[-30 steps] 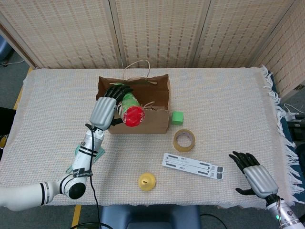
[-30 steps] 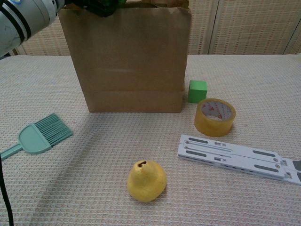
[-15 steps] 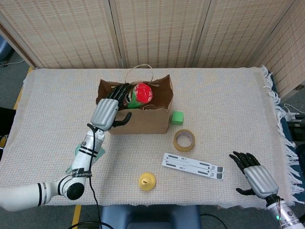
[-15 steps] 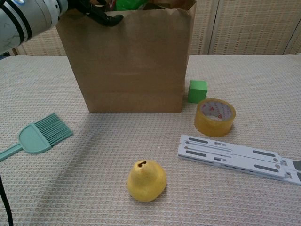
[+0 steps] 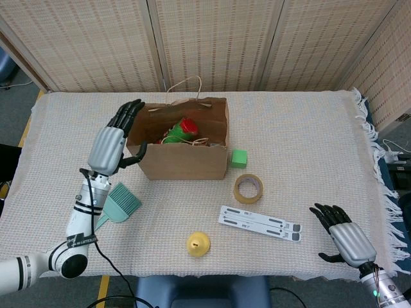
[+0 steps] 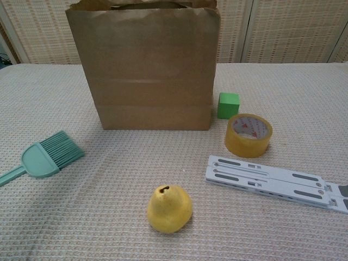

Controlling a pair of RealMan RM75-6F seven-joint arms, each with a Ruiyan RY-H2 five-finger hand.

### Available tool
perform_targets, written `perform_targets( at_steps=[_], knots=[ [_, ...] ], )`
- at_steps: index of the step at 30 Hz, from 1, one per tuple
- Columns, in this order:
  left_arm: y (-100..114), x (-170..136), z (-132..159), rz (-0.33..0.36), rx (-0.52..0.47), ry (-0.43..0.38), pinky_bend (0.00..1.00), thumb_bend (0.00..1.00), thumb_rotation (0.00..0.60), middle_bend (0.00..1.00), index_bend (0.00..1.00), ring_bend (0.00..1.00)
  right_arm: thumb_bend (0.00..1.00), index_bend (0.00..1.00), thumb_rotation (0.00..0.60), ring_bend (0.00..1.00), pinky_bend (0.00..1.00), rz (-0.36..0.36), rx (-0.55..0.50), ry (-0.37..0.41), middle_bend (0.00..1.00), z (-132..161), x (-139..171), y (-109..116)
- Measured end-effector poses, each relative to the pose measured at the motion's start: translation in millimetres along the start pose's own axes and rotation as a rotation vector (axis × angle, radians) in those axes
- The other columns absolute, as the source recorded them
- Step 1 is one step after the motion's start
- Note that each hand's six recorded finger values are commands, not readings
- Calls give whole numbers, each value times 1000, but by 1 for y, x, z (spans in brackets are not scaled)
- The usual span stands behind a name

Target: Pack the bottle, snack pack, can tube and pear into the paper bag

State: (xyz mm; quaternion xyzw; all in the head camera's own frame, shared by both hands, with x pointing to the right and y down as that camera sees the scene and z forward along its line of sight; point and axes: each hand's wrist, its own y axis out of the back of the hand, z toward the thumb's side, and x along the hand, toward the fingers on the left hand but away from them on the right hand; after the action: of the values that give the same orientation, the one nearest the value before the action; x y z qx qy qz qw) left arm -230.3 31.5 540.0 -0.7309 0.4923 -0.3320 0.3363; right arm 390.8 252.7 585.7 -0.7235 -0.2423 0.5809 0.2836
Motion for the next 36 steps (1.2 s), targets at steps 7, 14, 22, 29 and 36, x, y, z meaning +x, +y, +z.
perform_targets(
  at_steps=[7,14,22,29,36],
  knots=[
    [54,-36,-49,92,29,59,343,557,600,217,236,171,26,0,600,0,0,1,5,1,0,1,0,-1],
    [70,-90,-90,77,69,79,454,559,600,339,321,291,25,0,600,0,0,-2,6,-5,0,1,-1,-2],
    [42,-138,-91,-81,184,-126,323,434,600,222,174,189,25,0,600,0,0,-5,19,-9,0,1,-1,-2],
    [0,-178,-64,-255,352,-454,155,379,600,0,0,5,25,0,600,0,0,-6,21,-12,0,0,-2,-2],
    [-47,-214,-30,-401,501,-804,107,353,600,0,0,0,25,0,600,0,0,-5,17,-10,0,0,-2,-2]
  ],
)
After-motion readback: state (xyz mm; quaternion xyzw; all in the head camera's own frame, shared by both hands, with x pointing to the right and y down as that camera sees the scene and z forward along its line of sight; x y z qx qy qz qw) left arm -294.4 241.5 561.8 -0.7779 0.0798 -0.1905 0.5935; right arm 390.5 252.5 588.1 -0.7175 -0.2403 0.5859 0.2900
